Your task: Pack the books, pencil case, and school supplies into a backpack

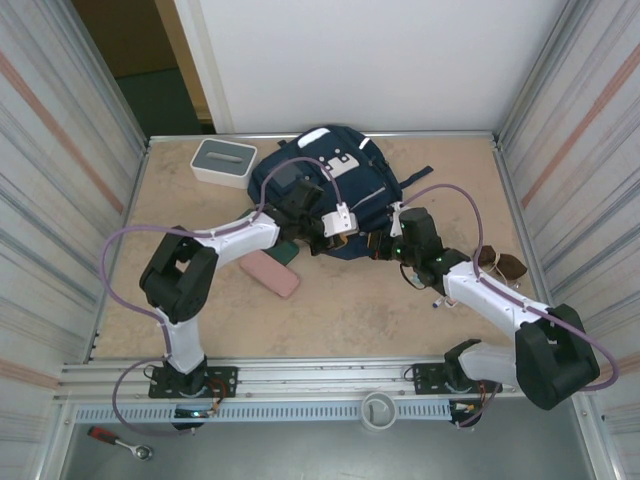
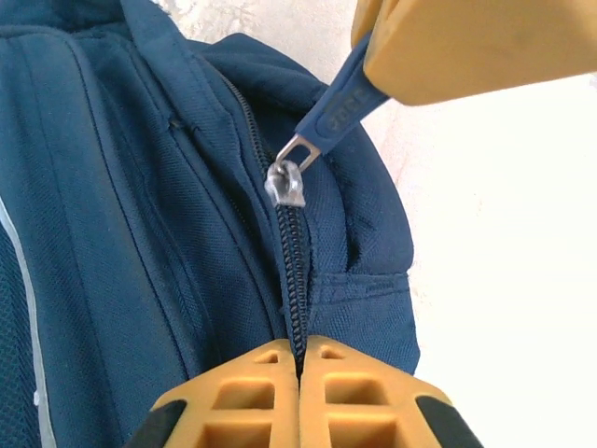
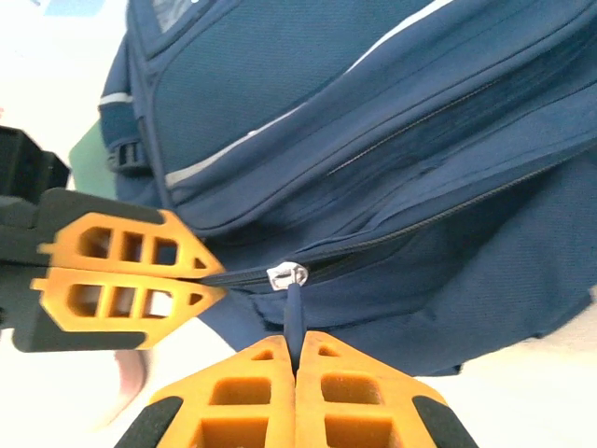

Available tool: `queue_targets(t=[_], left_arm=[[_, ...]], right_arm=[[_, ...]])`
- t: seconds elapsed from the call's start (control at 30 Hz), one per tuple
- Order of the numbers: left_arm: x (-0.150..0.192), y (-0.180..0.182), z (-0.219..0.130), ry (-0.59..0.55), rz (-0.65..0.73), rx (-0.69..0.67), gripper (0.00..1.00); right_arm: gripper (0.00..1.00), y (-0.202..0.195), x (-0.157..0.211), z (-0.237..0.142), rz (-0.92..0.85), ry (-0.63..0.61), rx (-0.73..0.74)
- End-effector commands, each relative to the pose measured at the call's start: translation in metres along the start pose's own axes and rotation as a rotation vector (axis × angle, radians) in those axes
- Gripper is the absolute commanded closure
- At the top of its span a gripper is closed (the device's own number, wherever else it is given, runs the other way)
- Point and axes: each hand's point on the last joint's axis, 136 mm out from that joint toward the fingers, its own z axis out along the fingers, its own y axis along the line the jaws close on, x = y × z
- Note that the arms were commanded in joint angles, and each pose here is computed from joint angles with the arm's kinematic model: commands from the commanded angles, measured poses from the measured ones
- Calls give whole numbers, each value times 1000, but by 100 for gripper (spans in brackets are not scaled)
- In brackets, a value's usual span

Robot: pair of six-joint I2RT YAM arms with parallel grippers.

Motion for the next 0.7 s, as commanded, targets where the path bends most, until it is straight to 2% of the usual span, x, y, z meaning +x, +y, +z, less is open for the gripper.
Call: queue_targets(t=[0.0, 0.4, 0.67], left_arm=[[-10, 10, -28, -56, 13, -32, 100], [8, 34, -57, -76, 3, -127, 100], [16, 44, -74, -104, 6, -160, 100]], right_arm=[[100, -27, -21, -5, -54, -63, 183], [100, -72, -34, -30, -88, -106, 452], [100, -87, -41, -35, -77, -109, 506]])
